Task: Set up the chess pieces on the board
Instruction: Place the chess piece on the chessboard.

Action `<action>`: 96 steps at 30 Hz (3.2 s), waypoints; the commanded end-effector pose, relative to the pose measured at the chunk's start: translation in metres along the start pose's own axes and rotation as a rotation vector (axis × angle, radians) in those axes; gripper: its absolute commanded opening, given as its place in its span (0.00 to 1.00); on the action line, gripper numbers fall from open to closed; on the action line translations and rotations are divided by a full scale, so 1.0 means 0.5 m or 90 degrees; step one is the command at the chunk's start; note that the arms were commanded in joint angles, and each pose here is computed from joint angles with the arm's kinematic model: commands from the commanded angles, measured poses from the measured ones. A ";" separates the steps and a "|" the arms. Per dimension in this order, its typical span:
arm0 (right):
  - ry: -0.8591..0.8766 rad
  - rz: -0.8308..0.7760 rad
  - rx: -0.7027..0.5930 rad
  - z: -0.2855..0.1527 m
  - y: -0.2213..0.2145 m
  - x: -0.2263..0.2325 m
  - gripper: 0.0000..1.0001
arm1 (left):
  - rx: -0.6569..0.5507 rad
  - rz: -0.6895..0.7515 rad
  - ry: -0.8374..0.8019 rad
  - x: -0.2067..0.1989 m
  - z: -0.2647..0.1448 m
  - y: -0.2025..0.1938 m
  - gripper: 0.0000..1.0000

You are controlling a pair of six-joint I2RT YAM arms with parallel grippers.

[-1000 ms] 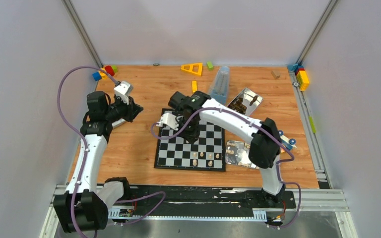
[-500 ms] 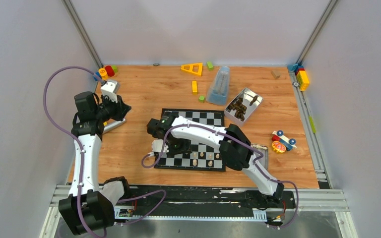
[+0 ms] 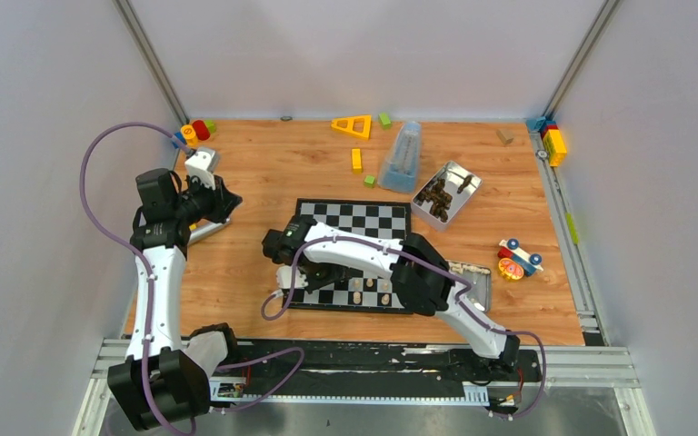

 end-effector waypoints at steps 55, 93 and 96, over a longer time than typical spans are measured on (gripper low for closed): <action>-0.040 -0.057 0.030 0.003 0.045 0.021 0.13 | -0.026 0.021 -0.011 -0.002 -0.008 0.031 0.00; 0.058 0.336 -0.577 -0.290 -0.175 -0.095 0.43 | -0.278 0.425 -0.497 -0.271 -0.029 -0.073 0.22; 0.065 0.372 -0.587 -0.258 -0.209 -0.088 0.41 | -0.273 0.435 -0.559 -0.312 -0.029 -0.103 0.23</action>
Point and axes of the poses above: each gripper's point midway between its finger pads, its own z axis out along the fingers, its own x axis along the line the jaws close on, y = z × x, the point moved 1 cm from there along -z, back along the fingers, and after that the axes turned 5 degrees about z, right-handed, at the moved point
